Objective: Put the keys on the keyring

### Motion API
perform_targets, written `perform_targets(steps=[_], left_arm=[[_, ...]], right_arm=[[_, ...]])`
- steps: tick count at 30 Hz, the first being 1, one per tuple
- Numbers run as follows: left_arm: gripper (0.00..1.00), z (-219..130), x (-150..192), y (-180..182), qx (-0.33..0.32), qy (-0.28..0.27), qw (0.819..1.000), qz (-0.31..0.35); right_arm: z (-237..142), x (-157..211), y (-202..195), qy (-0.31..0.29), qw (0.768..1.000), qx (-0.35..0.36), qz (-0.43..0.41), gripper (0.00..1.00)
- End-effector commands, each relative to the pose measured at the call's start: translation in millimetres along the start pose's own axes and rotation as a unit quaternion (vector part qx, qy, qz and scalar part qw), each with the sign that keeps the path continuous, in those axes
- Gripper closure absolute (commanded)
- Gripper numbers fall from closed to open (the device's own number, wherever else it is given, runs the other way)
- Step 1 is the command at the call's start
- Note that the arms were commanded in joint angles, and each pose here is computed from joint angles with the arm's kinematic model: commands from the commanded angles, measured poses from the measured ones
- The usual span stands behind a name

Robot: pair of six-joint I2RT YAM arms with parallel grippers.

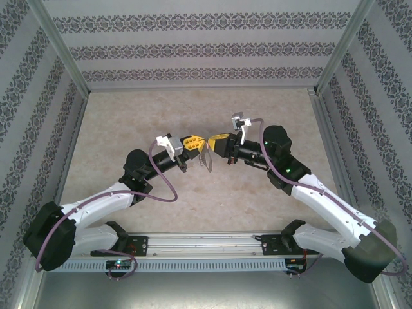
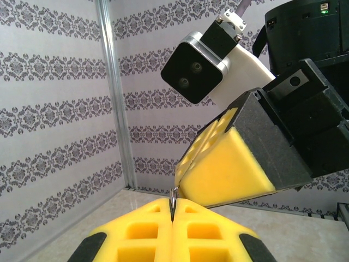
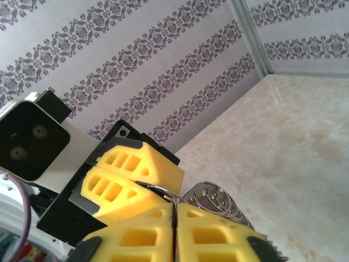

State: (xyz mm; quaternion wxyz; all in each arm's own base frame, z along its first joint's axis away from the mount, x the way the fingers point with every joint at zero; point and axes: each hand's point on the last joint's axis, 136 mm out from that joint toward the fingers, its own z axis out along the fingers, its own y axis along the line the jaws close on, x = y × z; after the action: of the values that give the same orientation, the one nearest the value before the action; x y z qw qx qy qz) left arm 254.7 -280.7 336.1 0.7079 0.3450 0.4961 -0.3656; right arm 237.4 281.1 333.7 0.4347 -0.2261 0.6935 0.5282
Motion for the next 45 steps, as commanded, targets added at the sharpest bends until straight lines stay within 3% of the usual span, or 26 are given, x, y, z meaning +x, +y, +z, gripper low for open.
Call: perform_targets(steps=[1,25,39,43,45], left_arm=[[1.0,-2,-16,-7,0.011,-0.035,0.999,0.003],[1.0,-5,-23,-7,0.006,-0.049,0.999,0.006],[1.0,-3,-24,-6,0.005,-0.051,0.999,0.005],[1.0,-2,-23,-6,0.005,-0.051,0.999,0.004],[1.0,-1,-23,-6,0.007,-0.052,0.999,0.0]], right_arm=[[-2,-16,13,-0.019,1.0,-0.013,-0.019,1.0],[-7,12,-42,0.013,0.998,0.056,0.035,1.0],[9,30,-26,0.074,0.996,-0.009,0.042,1.0],[-13,17,-49,0.038,0.997,0.032,0.053,0.72],[-30,3,-56,0.006,0.997,0.051,0.055,0.66]])
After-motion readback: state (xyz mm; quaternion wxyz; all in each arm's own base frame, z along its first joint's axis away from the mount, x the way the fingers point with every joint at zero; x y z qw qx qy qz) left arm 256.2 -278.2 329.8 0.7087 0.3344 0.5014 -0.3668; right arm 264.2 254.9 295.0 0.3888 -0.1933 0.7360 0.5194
